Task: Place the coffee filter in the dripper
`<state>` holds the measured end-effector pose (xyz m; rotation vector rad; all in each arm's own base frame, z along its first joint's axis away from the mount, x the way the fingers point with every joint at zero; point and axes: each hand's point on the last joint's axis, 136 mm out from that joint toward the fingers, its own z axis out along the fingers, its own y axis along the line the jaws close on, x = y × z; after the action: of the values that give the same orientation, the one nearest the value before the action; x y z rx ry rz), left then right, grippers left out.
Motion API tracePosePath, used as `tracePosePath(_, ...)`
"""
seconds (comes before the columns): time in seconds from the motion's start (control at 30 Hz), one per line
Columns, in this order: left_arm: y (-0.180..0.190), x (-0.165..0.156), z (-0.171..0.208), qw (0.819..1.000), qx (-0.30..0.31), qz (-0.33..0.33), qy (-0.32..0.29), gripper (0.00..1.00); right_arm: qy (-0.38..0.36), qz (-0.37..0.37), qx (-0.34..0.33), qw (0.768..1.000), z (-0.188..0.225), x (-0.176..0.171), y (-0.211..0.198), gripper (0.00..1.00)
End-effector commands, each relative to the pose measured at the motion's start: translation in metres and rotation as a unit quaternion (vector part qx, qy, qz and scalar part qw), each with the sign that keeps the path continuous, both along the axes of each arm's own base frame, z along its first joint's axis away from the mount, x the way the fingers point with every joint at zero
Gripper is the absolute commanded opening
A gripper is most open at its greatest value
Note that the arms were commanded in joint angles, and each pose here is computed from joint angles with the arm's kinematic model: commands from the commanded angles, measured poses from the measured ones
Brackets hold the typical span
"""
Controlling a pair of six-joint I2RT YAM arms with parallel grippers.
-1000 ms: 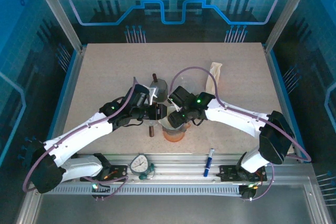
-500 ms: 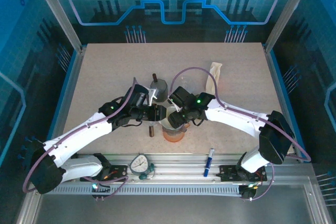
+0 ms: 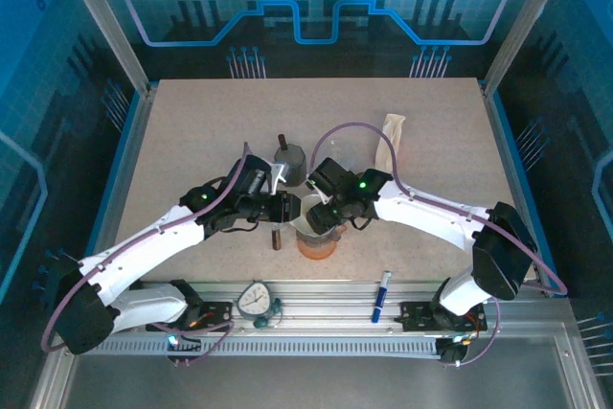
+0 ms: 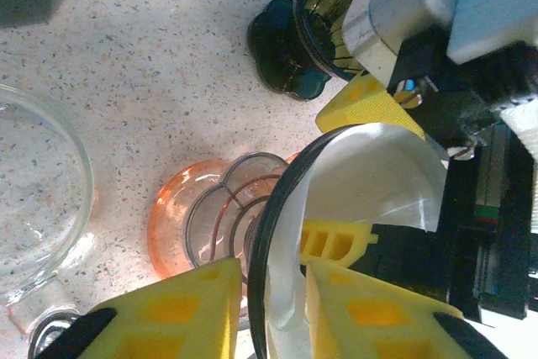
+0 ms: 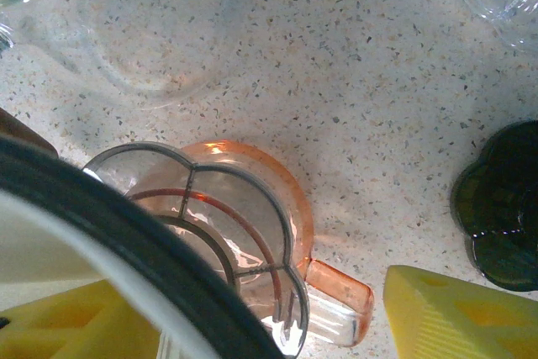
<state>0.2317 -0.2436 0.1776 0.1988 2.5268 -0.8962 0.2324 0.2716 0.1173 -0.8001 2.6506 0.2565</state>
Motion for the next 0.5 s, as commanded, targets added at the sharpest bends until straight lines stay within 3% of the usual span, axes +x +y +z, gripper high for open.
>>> tracePosePath(0.0, 0.0048, -0.0011, -0.0003, 1.000, 0.007, -0.004, -0.006, 0.23, 0.010, -0.007, -0.003, 1.000, -0.0041, 0.0005, -0.0016, 0.69)
tracePosePath(0.13, 0.0030, -0.0007, -0.0008, 1.000, 0.005, -0.005, -0.006, 0.10, 0.010, -0.007, -0.004, 1.000, -0.0038, 0.0006, -0.0015, 0.69)
tracePosePath(0.23, 0.0031, -0.0004, -0.0014, 1.000, 0.005, -0.004, -0.006, 0.09, 0.010, -0.007, -0.004, 1.000, -0.0038, 0.0008, -0.0016, 0.69)
tracePosePath(0.37, 0.0040, -0.0004, -0.0020, 1.000, 0.006, -0.001, -0.006, 0.28, 0.010, -0.008, -0.002, 1.000, -0.0028, 0.0010, -0.0008, 0.69)
tracePosePath(0.47, 0.0045, 0.0000, -0.0023, 1.000, 0.006, 0.000, -0.006, 0.31, 0.009, -0.007, -0.001, 1.000, -0.0017, 0.0010, 0.0001, 0.69)
